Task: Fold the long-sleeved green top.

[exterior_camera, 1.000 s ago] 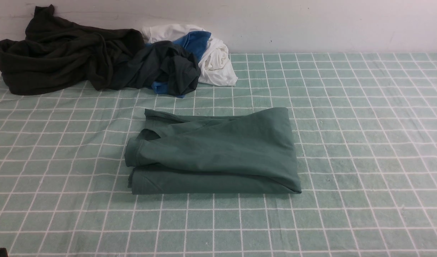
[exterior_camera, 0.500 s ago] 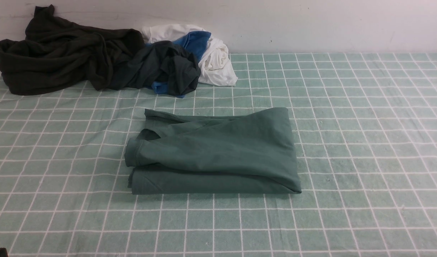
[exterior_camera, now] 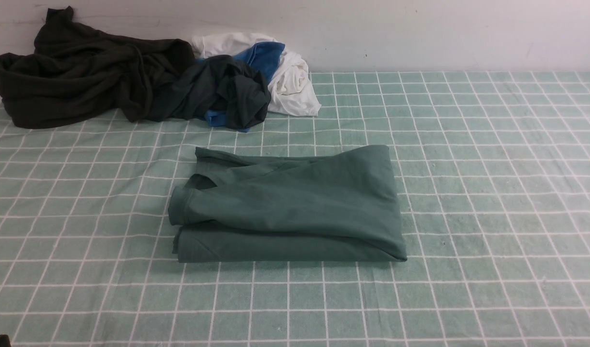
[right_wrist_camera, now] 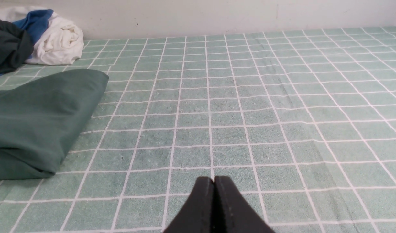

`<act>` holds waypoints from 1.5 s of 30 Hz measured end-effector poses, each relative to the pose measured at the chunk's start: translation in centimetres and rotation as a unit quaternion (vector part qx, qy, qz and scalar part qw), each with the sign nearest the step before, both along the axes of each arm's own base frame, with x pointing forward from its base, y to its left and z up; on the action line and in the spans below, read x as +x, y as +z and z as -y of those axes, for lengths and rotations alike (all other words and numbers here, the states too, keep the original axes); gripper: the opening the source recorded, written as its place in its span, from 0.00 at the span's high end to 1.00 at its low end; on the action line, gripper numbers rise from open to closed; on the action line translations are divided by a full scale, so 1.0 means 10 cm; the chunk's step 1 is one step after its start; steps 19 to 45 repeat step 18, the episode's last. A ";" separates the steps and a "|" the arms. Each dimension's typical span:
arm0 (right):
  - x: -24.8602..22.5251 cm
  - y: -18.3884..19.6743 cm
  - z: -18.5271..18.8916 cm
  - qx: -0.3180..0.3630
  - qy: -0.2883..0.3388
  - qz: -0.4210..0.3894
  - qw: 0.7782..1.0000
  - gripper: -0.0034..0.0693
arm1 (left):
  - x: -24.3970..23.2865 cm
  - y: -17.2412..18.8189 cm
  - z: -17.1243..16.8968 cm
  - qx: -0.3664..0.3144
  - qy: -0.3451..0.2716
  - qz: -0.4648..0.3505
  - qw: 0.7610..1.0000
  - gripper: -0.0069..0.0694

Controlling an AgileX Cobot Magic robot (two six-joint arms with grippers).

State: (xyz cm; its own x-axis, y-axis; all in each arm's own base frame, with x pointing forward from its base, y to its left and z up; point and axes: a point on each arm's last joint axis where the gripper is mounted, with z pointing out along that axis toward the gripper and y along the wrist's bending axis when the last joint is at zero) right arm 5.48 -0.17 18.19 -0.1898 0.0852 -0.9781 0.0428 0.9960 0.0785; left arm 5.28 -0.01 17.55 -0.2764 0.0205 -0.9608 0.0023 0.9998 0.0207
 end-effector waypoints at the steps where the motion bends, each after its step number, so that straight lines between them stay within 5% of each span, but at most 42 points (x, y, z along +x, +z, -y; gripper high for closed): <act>1: 0.00 0.00 0.00 -0.001 0.000 0.000 1.000 0.97 | 0.00 0.00 0.00 0.000 0.000 0.000 1.000 0.91; 45: 0.00 0.00 0.00 -0.003 0.001 0.000 1.000 0.97 | 0.00 0.00 0.00 0.000 0.000 0.000 1.000 0.91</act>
